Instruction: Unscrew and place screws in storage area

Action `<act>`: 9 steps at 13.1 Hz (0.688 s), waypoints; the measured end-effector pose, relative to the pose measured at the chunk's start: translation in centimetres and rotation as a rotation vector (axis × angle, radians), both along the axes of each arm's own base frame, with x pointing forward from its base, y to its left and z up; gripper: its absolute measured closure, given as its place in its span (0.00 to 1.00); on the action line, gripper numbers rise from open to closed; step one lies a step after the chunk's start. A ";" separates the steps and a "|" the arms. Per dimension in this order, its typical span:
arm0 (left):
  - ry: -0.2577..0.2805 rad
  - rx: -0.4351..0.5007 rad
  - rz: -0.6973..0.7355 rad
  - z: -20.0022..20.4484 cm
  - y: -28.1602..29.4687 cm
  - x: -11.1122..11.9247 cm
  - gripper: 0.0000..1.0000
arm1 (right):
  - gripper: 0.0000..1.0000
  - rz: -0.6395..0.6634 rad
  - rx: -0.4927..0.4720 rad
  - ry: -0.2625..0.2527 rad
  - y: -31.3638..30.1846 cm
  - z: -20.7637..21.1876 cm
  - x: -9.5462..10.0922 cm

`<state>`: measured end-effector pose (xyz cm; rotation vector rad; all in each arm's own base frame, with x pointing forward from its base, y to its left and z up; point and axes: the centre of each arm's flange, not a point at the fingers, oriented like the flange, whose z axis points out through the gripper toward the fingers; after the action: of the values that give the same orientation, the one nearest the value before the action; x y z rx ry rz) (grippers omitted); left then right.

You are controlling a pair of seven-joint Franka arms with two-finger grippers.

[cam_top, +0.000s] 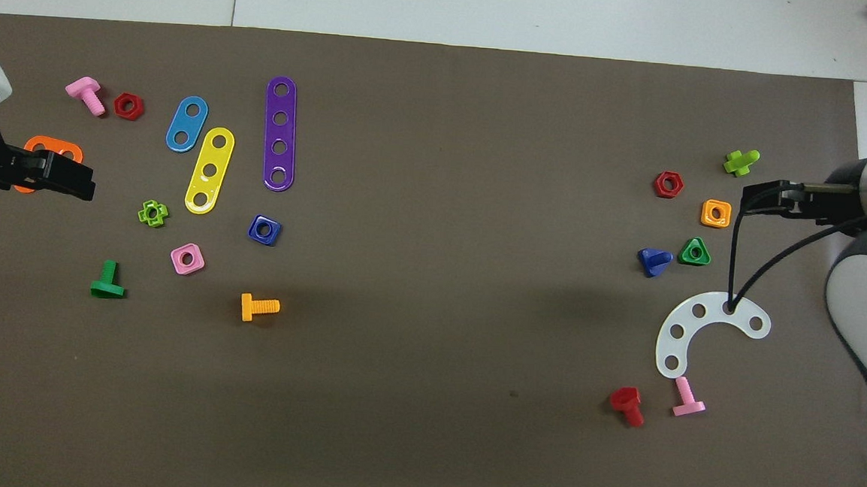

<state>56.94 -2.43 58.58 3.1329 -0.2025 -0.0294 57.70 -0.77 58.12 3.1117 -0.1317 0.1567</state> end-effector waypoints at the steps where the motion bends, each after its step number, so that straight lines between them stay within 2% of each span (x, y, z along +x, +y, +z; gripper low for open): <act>1: 0.002 -0.003 0.002 -0.1 0.0 0.0 0.00 | 0.01 -0.002 0.000 0.013 0.0 1.9 -0.4; 4: 0.007 -0.007 0.003 -0.3 0.1 -0.2 0.00 | 0.01 -0.002 0.000 0.032 0.1 4.6 -1.1; 6: 0.006 -0.007 0.003 -0.2 0.1 -0.2 0.00 | 0.01 0.001 0.000 0.029 0.3 5.1 -1.1; 9: 0.015 -0.008 -0.001 -0.6 -0.2 -0.4 0.00 | 0.01 0.010 0.000 0.063 0.8 5.0 -1.5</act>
<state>56.53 -2.63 57.98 3.1237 -0.2036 -0.0521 56.22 0.08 63.12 3.1135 -0.1144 0.0587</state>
